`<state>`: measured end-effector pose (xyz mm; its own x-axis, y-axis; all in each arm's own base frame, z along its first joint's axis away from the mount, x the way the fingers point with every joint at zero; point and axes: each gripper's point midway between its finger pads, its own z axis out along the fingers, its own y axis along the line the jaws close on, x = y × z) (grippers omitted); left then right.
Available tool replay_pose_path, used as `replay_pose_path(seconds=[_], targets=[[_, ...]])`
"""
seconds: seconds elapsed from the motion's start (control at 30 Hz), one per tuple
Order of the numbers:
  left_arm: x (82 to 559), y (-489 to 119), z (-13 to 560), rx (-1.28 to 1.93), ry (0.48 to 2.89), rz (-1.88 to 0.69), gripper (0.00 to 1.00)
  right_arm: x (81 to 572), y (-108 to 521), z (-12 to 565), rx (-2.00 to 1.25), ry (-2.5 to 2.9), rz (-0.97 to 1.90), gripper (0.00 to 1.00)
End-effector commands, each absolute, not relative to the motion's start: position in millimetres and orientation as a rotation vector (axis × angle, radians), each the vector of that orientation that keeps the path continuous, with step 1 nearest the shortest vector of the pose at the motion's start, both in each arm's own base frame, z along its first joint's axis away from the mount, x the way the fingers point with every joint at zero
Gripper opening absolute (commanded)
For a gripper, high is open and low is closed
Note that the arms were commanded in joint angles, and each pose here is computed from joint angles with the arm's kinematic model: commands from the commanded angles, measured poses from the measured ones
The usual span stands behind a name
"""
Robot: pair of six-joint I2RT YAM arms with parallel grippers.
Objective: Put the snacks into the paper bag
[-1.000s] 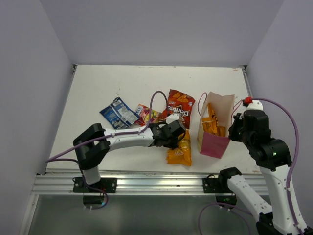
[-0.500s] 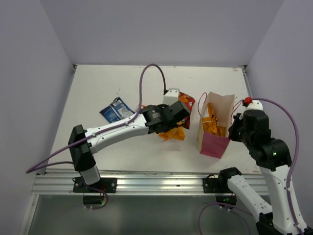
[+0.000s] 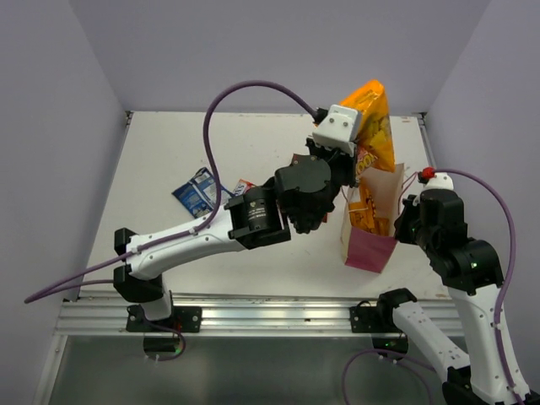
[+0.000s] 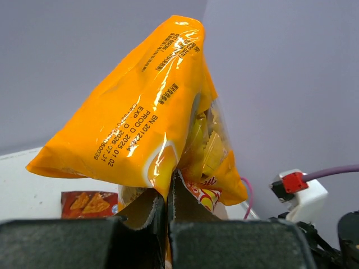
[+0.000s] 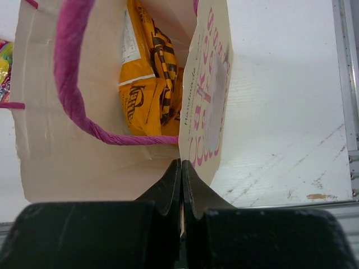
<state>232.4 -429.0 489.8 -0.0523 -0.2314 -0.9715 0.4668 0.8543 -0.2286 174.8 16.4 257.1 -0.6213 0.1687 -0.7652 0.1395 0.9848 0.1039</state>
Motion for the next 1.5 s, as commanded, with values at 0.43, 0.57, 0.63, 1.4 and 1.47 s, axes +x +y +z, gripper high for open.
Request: replay_pose_path(seconds=[0.43, 0.57, 0.63, 1.4, 1.47], targets=[[225, -505, 440, 0.373, 1.54, -0.636, 0.0, 174, 21, 260, 0.17, 2.259, 0.064, 0.0], [220, -507, 400, 0.44, 1.64, -0.606, 0.0, 174, 21, 261, 0.17, 2.256, 0.066, 0.0], [216, -510, 380, 0.472, 1.683, -0.61, 0.0, 174, 22, 259, 0.169, 2.262, 0.065, 0.0], [331, -326, 452, -0.098, 1.542, -0.33, 0.96, 176, 22, 259, 0.172, 2.265, 0.066, 0.0], [362, -311, 405, -0.087, 1.629, -0.254, 0.96, 176, 22, 259, 0.171, 2.265, 0.065, 0.0]])
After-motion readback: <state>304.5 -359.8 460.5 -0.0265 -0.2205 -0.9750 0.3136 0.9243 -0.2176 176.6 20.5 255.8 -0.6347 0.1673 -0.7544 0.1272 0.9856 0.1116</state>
